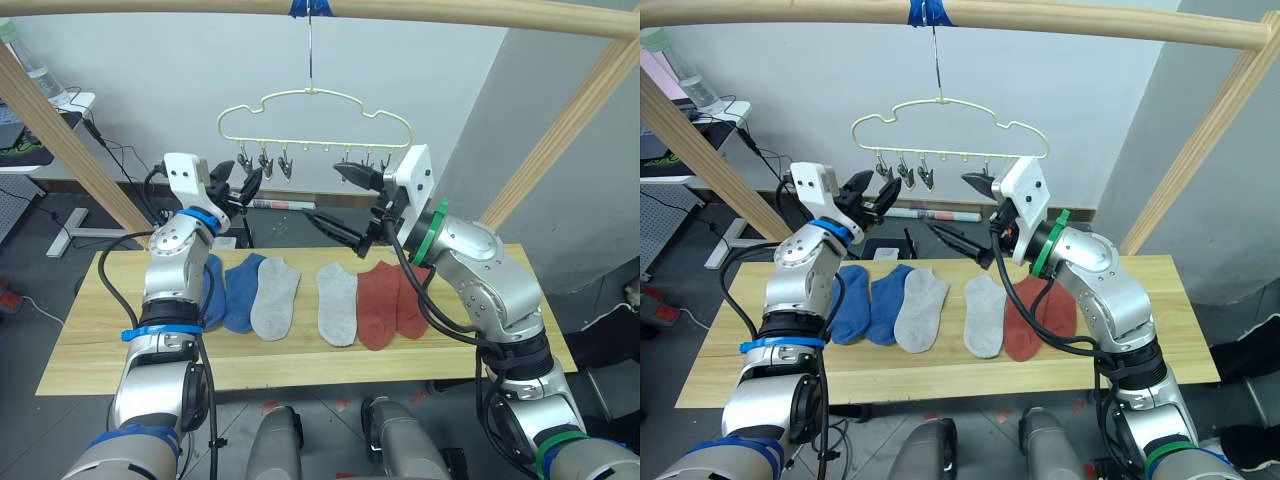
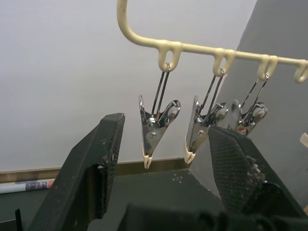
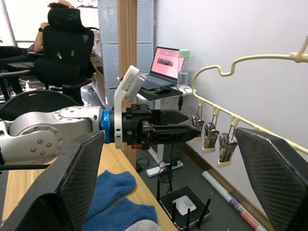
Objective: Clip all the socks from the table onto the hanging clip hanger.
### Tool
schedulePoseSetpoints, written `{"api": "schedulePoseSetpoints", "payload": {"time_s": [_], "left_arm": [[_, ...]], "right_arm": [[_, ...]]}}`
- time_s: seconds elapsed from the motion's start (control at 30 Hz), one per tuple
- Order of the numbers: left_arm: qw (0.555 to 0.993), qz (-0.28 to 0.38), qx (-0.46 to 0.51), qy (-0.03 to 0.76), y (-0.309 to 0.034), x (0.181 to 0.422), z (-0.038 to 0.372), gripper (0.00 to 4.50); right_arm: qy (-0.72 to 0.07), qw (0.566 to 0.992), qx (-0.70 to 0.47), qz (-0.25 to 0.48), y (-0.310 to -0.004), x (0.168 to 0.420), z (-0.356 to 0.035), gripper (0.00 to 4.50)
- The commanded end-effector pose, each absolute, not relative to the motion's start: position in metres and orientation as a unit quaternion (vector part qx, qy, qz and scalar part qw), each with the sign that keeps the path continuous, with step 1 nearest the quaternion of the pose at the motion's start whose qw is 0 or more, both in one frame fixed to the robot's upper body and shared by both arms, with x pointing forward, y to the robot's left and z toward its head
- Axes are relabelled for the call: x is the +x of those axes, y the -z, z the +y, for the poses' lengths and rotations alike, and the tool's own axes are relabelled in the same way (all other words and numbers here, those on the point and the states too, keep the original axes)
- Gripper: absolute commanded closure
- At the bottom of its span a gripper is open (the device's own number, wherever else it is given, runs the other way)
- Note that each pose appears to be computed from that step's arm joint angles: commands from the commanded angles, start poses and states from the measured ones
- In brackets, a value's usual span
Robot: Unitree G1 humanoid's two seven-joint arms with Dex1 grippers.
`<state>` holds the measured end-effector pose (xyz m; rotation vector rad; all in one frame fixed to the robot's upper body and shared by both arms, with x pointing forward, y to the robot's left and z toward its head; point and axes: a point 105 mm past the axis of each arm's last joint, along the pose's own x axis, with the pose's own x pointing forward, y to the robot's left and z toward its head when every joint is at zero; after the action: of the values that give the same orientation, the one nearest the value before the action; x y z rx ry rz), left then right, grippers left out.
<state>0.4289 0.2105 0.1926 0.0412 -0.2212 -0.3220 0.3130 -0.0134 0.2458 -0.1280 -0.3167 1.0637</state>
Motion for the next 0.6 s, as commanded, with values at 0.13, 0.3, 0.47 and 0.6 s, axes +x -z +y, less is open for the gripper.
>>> {"api": "schedulePoseSetpoints", "payload": {"time_s": [0.13,0.3,0.47,0.6], "left_arm": [[0.979,-0.143,0.026,0.146,-0.213,0.428,0.221,1.48],[0.978,-0.145,0.024,0.151,-0.214,0.432,0.214,1.48],[0.978,-0.153,0.024,0.141,-0.219,0.438,0.214,1.48],[0.977,-0.16,0.026,0.138,-0.223,0.44,0.214,1.48]], "right_arm": [[-0.502,0.842,-0.065,-0.186,-0.265,0.304,-0.014,0.0],[-0.502,0.842,-0.064,-0.188,-0.267,0.303,-0.013,0.0],[-0.503,0.841,-0.062,-0.188,-0.269,0.302,-0.012,0.0],[-0.502,0.842,-0.064,-0.187,-0.269,0.301,-0.013,0.0]]}}
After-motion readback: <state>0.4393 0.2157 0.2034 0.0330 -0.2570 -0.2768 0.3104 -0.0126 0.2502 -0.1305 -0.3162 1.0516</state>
